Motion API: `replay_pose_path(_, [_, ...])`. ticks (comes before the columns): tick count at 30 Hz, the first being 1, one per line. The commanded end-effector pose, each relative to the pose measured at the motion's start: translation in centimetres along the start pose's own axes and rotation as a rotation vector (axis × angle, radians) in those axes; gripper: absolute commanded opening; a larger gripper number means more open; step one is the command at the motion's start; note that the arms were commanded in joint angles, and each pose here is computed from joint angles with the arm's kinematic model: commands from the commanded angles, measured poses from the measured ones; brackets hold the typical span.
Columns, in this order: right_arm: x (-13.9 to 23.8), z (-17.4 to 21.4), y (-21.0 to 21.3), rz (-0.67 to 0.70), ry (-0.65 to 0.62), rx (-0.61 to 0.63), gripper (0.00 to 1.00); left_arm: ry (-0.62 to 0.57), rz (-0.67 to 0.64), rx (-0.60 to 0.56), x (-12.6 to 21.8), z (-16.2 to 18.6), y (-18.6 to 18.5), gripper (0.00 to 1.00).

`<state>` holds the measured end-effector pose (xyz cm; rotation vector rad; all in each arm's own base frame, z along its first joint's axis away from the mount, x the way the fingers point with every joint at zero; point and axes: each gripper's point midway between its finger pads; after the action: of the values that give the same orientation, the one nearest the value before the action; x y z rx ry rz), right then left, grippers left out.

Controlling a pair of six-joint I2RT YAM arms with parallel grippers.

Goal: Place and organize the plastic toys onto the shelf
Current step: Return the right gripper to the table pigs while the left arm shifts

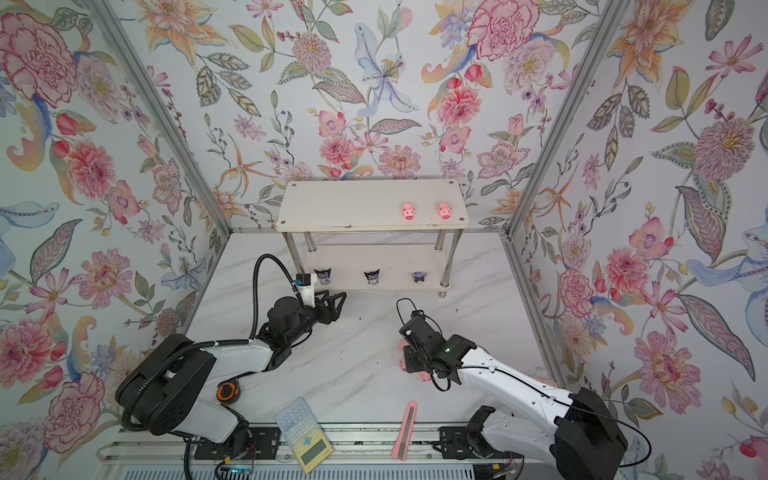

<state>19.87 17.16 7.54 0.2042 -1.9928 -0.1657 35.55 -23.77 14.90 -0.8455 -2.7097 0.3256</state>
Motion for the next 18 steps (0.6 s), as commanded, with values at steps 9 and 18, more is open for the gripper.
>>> replay_pose_path(9, [-2.8, 2.7, 1.8, -0.126, 0.084, -0.08, 0.32, -0.047, 0.035, -0.009, -0.8, -1.5, -1.6, 0.75])
replay_pose_path(18, [-3.9, 4.0, -0.9, -0.007, 0.12, -0.127, 0.06, -0.048, 0.028, -0.014, -0.6, -1.5, -1.6, 0.75])
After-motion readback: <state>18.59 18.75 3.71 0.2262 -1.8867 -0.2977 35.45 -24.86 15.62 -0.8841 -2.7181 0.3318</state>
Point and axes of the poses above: each gripper's point midway between its finger pads, its own x axis back along the fingers, its own y axis along the line the jaws close on, z = x × y, and after that the axes turned 10 degrees about -x, right-handed
